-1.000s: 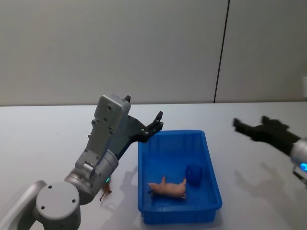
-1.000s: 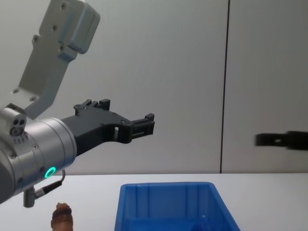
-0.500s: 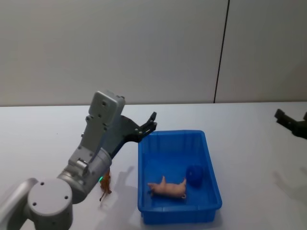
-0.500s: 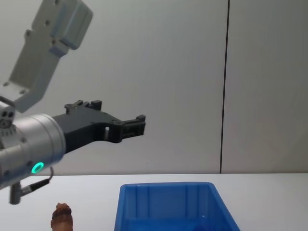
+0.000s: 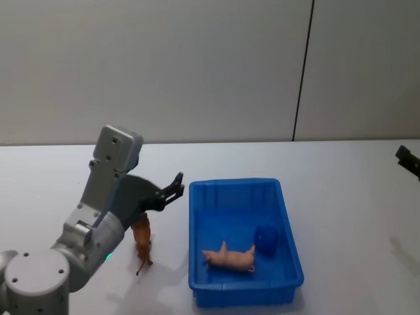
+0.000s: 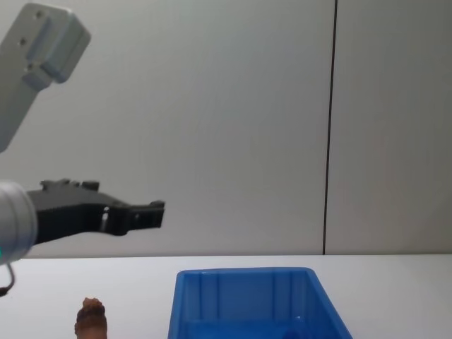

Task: Pick up the two dolls from the table and place them into the box.

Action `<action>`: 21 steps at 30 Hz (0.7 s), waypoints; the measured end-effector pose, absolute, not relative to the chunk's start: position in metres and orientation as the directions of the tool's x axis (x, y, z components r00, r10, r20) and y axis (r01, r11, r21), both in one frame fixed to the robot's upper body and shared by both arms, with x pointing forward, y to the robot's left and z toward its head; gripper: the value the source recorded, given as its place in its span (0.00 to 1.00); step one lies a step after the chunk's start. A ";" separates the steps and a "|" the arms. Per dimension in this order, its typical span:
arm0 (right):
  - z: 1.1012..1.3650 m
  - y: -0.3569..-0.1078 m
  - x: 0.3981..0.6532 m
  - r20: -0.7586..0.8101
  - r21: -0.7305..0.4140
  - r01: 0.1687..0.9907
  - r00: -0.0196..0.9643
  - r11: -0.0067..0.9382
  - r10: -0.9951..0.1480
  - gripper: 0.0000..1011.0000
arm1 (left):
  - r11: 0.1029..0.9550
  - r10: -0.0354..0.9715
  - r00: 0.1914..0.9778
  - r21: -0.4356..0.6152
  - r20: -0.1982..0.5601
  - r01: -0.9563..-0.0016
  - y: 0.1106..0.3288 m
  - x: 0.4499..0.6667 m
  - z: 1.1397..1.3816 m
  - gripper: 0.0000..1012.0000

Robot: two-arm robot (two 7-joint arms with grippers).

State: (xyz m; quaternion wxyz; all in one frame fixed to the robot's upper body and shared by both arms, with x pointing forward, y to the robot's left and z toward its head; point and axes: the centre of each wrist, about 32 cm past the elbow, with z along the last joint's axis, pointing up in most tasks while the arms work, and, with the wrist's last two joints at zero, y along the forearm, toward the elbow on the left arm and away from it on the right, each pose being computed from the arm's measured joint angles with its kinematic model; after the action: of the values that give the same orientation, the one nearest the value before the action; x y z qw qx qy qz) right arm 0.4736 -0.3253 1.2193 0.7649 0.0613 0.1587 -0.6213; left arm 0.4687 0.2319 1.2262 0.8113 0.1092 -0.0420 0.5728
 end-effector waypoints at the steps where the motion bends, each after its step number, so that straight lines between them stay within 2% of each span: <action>1: 1.219 -0.326 0.473 -0.320 -0.102 0.971 0.176 0.218 -0.931 0.99 | 0.315 0.922 0.337 0.139 0.191 -0.939 0.233 0.468 1.227 0.99; 12: 1.220 -0.329 0.471 -0.325 -0.096 0.973 0.167 0.208 -0.931 0.99 | 0.262 0.939 0.313 0.288 0.146 -0.921 0.244 0.462 1.232 0.99; 21: 1.220 -0.331 0.470 -0.327 -0.093 0.975 0.163 0.203 -0.931 0.99 | 0.238 0.947 0.306 0.428 0.098 -0.872 0.247 0.468 1.230 0.99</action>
State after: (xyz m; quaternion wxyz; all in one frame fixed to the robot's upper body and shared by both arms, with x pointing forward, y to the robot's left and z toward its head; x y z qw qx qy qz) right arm 0.4703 -0.3306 1.2195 0.7594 0.0692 0.1581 -0.6273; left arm 0.4680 0.2470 1.2304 0.7814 0.2062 0.0912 0.5818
